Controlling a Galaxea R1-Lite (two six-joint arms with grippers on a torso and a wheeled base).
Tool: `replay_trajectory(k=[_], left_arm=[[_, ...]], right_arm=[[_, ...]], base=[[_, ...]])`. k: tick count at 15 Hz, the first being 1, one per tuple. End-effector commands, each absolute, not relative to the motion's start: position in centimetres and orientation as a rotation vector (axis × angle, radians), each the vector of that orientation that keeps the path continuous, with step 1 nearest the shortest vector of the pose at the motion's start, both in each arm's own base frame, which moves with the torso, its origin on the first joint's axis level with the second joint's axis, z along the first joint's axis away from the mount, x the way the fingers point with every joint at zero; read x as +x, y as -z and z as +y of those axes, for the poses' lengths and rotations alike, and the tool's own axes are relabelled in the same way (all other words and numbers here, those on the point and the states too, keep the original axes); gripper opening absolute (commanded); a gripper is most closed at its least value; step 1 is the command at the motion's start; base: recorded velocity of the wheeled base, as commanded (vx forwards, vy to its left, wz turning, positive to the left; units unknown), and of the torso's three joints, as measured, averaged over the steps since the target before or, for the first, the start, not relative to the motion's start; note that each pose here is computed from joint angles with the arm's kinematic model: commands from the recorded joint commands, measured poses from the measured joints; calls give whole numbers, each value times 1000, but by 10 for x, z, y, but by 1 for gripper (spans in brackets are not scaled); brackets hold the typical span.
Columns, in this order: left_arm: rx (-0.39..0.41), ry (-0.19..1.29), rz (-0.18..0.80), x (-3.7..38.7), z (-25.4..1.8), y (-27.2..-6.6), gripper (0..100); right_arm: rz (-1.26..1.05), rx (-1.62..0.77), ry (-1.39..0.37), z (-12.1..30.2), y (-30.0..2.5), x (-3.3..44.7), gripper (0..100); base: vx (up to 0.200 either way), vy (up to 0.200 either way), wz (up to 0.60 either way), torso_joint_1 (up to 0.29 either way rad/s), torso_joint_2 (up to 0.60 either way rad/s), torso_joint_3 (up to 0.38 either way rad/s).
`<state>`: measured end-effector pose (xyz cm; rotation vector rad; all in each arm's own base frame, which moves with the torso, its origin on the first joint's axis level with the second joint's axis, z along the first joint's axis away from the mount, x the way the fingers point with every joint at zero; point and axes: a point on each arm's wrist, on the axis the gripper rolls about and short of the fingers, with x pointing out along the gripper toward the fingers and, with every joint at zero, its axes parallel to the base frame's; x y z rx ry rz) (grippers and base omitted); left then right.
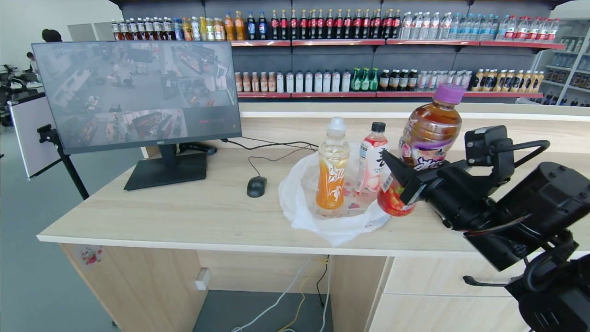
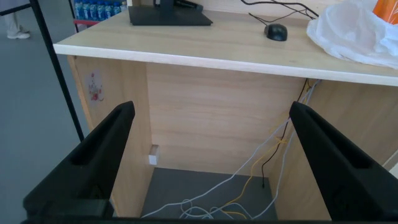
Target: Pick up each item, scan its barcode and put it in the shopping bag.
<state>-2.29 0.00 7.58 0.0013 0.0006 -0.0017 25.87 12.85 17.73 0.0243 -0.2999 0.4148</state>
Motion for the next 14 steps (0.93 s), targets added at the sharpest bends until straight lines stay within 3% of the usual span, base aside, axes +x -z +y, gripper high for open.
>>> replay_trajectory(k=[1,5,8,14], left_arm=[[2,2,0,-23,0,-76,100],[2,2,0,-23,0,-76,100],[2,2,0,-23,0,-76,100],[2,2,0,-23,0,-76,100]], right_arm=[[-283,31,-449,145,-169,270,0],[-292,39,-485,167,-163,284,0],[-256,31,-493,183,-140,308,0],[-243,21,-451,182,-121,336,0]], base=[[0,0,0,0,0,0],[0,0,0,0,0,0],[0,0,0,0,0,0],[0,0,0,0,0,0]])
